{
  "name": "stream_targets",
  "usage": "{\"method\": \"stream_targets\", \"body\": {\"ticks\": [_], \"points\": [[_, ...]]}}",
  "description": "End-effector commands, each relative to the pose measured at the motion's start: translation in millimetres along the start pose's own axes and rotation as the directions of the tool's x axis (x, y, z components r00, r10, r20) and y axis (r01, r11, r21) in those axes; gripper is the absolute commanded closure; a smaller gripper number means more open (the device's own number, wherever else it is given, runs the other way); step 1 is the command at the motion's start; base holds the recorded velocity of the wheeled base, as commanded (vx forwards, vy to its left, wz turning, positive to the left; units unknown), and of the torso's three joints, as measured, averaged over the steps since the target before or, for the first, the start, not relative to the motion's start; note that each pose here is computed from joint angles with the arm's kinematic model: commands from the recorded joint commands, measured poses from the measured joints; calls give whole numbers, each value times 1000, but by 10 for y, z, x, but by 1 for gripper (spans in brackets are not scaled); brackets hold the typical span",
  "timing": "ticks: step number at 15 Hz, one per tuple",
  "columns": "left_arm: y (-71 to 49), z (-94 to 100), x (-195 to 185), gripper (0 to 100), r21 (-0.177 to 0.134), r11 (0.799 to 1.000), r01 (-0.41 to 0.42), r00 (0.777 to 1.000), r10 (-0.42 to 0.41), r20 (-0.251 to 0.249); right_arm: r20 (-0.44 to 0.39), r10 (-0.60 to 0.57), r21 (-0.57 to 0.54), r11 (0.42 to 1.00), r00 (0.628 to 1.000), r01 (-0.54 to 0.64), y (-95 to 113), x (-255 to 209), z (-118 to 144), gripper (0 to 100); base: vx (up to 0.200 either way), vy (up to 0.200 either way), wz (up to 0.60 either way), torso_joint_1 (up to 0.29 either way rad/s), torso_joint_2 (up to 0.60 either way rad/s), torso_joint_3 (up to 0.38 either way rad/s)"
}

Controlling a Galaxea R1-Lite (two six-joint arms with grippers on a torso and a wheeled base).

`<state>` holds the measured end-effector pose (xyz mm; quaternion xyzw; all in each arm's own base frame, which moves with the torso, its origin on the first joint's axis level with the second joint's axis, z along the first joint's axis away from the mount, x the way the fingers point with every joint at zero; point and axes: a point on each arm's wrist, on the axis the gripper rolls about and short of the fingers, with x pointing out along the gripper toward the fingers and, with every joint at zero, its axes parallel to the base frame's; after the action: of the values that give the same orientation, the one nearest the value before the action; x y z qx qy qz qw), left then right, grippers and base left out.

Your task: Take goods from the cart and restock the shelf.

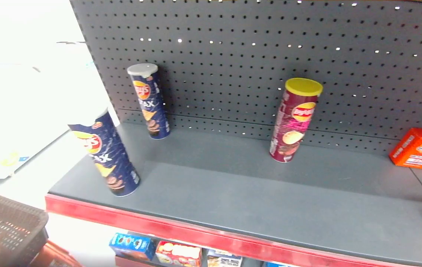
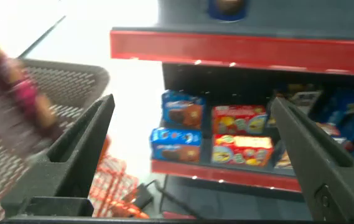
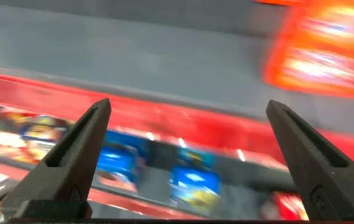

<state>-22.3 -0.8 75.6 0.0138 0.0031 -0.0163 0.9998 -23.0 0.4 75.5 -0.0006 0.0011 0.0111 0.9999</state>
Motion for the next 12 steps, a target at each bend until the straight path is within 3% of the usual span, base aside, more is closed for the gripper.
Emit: {"method": "stream_targets", "body": {"ticks": [1, 3, 12], "points": [[0, 0, 0, 0, 0, 1000, 0, 1000, 0, 0, -1, 1, 1, 1000, 1000, -1, 0, 0, -1, 0, 0, 0, 600, 7, 2, 2], [0, 0, 0, 0, 0, 1000, 0, 1000, 0, 0, -1, 1, 3, 1000, 1000, -1, 0, 0, -1, 0, 0, 0, 600, 5, 5, 5], [-1, 4, -1, 0, 5, 1000, 1, 1000, -1, 2, -1, 1, 3, 1000, 1000, -1, 0, 0, -1, 0, 0, 0, 0, 0, 0, 0]]}}
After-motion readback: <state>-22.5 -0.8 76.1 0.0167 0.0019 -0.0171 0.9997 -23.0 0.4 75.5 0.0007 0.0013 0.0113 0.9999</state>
